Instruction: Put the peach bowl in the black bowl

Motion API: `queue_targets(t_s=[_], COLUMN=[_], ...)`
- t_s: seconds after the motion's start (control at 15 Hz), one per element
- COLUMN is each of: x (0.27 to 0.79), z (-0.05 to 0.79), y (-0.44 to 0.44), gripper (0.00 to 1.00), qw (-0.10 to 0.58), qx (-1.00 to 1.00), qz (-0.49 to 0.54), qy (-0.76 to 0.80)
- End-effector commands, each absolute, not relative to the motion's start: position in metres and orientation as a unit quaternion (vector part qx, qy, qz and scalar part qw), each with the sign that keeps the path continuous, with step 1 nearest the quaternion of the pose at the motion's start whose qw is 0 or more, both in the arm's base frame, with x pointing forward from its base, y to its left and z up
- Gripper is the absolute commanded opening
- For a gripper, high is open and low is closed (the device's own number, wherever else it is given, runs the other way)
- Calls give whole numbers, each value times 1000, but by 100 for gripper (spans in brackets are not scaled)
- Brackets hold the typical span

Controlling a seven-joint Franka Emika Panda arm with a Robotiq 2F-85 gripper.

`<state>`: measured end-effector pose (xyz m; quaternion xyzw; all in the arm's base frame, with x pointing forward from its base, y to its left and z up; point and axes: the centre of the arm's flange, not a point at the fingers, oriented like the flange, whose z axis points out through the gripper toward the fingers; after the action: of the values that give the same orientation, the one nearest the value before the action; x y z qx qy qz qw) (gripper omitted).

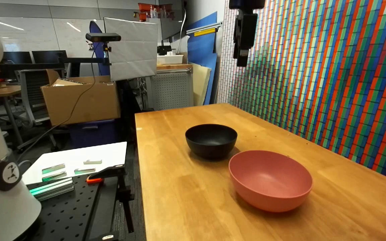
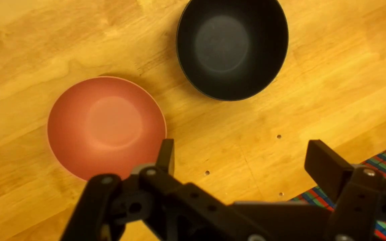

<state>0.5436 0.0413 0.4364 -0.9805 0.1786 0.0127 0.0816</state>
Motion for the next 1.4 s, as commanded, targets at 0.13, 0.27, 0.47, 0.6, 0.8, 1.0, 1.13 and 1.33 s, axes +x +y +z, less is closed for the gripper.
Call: queue_targets(t_s=[0.13, 0.27, 0.47, 0.6, 0.8, 1.0, 1.13, 1.33], x=[599, 606, 611, 612, 610, 605, 603, 600], z=[373, 348, 318, 300, 278, 259, 250, 247], y=[40, 33, 25, 17, 6, -4, -8, -9], gripper=[100, 100, 100, 100, 100, 100, 100, 100], qw=[54, 32, -1, -19, -37, -49, -55, -44], qx=[-980, -981, -982, -981, -979, -976, -975, -976], qz=[37, 31, 15, 7, 10, 19, 26, 41], qy=[188, 191, 190, 193, 202, 211, 215, 209])
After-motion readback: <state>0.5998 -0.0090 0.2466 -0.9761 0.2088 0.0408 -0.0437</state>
